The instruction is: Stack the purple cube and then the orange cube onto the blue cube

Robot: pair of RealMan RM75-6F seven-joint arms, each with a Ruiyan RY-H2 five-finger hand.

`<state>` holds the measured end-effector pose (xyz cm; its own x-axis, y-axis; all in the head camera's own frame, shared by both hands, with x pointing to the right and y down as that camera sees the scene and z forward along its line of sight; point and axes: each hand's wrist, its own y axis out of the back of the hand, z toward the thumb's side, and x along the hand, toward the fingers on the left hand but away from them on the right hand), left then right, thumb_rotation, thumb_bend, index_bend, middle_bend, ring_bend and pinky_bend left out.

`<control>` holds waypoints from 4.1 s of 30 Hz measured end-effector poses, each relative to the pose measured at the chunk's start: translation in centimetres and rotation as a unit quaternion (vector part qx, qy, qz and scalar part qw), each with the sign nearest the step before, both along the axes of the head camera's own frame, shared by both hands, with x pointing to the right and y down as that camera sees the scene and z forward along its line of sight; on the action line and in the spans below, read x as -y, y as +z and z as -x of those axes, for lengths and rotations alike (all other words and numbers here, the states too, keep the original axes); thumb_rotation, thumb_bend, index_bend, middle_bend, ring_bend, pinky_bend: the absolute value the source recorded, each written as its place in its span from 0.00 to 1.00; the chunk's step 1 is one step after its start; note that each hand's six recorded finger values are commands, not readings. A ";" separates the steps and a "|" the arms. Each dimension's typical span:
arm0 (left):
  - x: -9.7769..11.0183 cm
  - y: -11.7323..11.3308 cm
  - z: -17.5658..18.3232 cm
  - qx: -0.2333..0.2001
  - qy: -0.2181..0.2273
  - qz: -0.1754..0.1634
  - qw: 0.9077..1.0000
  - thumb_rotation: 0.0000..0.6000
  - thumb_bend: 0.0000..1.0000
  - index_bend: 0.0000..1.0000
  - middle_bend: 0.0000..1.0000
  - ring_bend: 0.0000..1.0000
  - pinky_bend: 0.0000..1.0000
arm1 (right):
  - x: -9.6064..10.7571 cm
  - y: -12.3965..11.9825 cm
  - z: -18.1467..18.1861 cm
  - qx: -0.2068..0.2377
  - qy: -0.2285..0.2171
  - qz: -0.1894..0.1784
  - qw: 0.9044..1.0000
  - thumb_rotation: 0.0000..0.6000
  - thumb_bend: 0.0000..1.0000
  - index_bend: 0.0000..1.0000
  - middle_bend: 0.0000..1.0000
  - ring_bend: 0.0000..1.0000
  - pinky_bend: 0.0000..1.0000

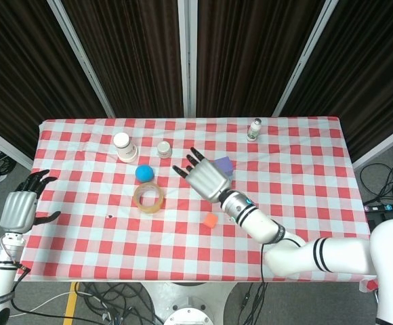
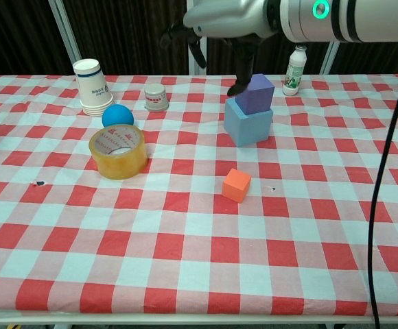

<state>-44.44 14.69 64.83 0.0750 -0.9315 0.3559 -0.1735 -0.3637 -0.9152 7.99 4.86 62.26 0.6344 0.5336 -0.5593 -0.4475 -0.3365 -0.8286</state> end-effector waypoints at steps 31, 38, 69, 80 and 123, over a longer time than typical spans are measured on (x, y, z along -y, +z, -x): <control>-0.2 0.6 0.3 0.012 -0.001 0.007 1.000 1.00 0.11 0.29 0.25 0.16 0.29 | -6.8 7.5 -3.9 -0.030 -0.096 0.151 0.983 1.00 0.11 0.19 0.38 0.09 0.00; -0.3 0.8 0.5 0.016 -0.004 0.009 1.000 1.00 0.11 0.29 0.25 0.16 0.29 | -6.6 8.3 -3.3 -0.028 -0.101 0.151 0.983 1.00 0.11 0.19 0.38 0.09 0.00; -0.4 1.5 1.6 0.025 -0.019 0.020 0.999 1.00 0.11 0.29 0.25 0.16 0.29 | -4.8 9.7 -2.2 -0.038 -0.112 0.162 0.980 1.00 0.13 0.21 0.36 0.09 0.00; -0.4 1.8 2.1 0.028 -0.026 0.022 0.999 1.00 0.11 0.29 0.25 0.16 0.29 | -4.8 10.4 -1.9 -0.052 -0.127 0.169 0.976 1.00 0.13 0.21 0.35 0.09 0.00; -0.5 2.0 2.2 0.019 -0.031 0.024 0.999 1.00 0.11 0.29 0.24 0.16 0.29 | 1.6 3.9 0.2 0.043 -0.037 0.146 0.988 1.00 0.18 0.28 0.51 0.16 0.00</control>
